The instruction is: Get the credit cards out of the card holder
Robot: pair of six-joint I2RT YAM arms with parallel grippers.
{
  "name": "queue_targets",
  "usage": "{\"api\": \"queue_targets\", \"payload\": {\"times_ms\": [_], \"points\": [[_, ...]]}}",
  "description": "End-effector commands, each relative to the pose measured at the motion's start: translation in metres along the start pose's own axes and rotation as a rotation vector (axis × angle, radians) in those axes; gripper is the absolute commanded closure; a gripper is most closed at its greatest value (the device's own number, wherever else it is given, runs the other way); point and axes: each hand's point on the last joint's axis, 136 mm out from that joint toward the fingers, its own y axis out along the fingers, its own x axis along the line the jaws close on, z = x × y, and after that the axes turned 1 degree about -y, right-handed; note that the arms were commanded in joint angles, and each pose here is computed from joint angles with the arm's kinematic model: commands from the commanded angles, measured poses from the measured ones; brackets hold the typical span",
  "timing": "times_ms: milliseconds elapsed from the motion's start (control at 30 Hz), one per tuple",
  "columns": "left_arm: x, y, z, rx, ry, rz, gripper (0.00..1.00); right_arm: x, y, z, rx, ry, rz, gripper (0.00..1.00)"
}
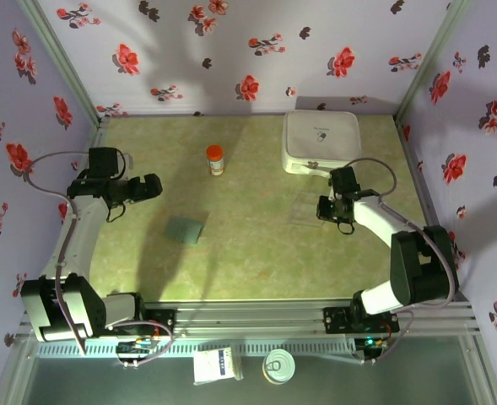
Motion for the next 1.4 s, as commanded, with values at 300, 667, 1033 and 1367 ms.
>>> {"api": "queue_targets", "payload": {"times_ms": [300,667,1033,1367], "points": [[0.001,0.0,0.002,0.009,0.002,0.017,0.0,0.01,-0.005,-0.018,-0.017,-0.047,0.024,0.9],[0.002,0.0,0.002,0.006,-0.005,0.02,0.0,0.066,-0.015,-0.039,-0.044,-0.116,0.023,0.91],[0.001,0.003,0.005,0.027,-0.004,0.026,0.0,0.154,0.017,-0.074,-0.007,-0.174,0.044,0.92],[0.0,0.009,0.01,0.059,-0.009,0.039,0.0,0.174,0.056,-0.09,0.053,-0.183,0.089,0.91]]}}
